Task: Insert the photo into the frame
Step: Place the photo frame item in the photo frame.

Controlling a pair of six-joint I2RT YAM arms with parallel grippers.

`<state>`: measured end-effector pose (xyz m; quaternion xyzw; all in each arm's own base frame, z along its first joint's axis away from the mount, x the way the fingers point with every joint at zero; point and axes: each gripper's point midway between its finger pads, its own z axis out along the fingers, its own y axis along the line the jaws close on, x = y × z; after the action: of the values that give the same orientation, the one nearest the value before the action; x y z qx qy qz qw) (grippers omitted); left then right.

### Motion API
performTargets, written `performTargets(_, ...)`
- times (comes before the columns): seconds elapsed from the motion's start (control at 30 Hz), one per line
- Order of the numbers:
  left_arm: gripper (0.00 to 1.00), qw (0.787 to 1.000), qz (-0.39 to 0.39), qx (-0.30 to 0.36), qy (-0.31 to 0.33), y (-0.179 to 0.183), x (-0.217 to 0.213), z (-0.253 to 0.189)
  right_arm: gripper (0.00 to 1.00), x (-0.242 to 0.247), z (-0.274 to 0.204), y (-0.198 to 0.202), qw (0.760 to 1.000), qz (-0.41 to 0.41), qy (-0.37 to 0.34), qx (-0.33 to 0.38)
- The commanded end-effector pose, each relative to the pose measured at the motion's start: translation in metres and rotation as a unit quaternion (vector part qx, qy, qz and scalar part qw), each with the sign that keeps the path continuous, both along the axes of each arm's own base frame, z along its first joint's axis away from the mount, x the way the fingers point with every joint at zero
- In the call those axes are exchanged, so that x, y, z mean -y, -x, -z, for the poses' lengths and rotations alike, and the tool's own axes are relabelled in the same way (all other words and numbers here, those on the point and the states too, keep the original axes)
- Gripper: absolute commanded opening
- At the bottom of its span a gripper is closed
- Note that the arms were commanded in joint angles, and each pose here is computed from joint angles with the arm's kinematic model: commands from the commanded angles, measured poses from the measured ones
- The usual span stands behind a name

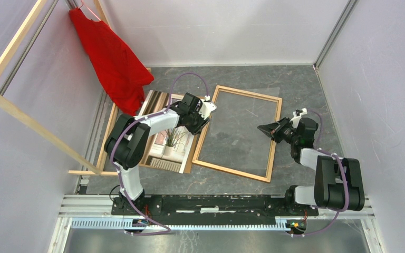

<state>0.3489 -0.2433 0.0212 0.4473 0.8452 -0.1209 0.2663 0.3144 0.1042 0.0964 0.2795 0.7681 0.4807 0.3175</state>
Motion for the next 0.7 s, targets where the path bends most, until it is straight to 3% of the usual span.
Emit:
performTargets(0.0,0.47,0.998,0.043,-0.043,0.009,0.033,0.010,0.011,0.00,-0.008,-0.028,-0.009,1.000,-0.002,-0.015,0.023)
performTargets(0.67,0.46,0.998,0.052,-0.039,0.027,0.039,0.013,0.003,0.00,-0.031,-0.077,-0.016,0.995,0.006,-0.083,0.047)
